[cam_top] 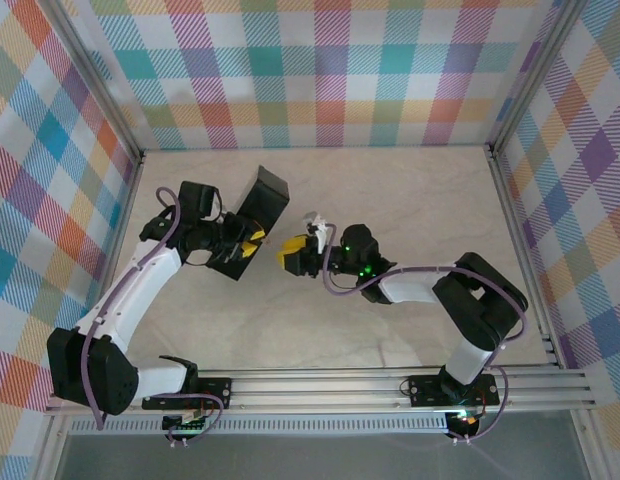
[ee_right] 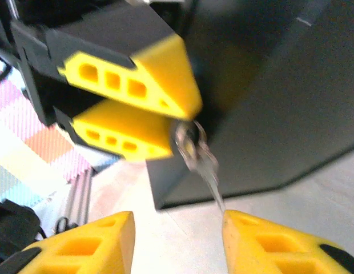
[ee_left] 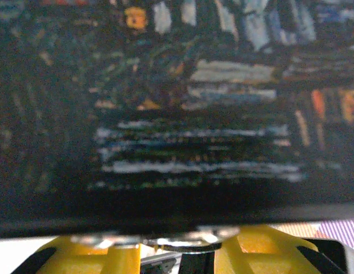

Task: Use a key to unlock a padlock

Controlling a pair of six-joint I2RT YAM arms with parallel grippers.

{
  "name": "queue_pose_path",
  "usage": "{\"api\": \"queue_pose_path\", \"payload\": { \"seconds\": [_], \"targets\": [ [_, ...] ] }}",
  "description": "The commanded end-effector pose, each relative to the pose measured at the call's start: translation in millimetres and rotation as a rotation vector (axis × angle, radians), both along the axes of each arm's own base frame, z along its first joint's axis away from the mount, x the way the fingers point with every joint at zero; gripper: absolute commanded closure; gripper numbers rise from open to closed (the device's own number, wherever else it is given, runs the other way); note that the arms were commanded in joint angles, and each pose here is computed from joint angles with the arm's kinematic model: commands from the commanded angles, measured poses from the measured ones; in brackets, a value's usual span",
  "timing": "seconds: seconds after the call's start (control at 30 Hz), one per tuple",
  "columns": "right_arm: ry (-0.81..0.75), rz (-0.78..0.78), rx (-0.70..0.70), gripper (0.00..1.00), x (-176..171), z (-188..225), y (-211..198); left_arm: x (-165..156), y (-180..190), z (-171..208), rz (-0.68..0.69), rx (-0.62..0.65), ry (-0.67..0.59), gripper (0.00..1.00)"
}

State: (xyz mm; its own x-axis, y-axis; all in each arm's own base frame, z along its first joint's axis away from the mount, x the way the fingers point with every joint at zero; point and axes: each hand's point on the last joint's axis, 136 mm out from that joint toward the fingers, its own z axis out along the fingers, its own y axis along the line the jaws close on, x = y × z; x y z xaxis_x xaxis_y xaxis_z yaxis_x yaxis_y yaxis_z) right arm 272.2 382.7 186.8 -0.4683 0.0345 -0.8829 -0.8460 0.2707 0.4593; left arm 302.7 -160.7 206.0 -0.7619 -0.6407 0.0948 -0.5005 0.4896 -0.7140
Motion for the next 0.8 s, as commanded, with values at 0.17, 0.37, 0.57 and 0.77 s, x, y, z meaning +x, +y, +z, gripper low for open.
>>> {"api": "queue_pose_path", "payload": {
  "seconds": [0.17, 0.37, 0.57, 0.77],
  "targets": [
    [-0.030, -0.034, -0.248, 0.52, 5.5, -25.6, -28.9, 10.1, 2.7, -14.9, -0.046, 0.040, -0.006, 0.83],
    [-0.066, 0.043, -0.198, 0.52, 13.1, 7.6, -3.9, 11.2, 2.3, -13.9, -0.070, 0.057, -0.019, 0.83],
    [0.037, 0.144, -0.075, 0.55, 20.7, 21.4, 27.3, 13.1, -1.1, -11.7, -0.075, 0.031, -0.036, 0.83],
    [0.123, 0.133, -0.042, 0.61, 23.5, 19.6, 30.4, 17.6, -1.8, -2.4, -0.061, 0.015, -0.061, 0.83]
  ]
}}
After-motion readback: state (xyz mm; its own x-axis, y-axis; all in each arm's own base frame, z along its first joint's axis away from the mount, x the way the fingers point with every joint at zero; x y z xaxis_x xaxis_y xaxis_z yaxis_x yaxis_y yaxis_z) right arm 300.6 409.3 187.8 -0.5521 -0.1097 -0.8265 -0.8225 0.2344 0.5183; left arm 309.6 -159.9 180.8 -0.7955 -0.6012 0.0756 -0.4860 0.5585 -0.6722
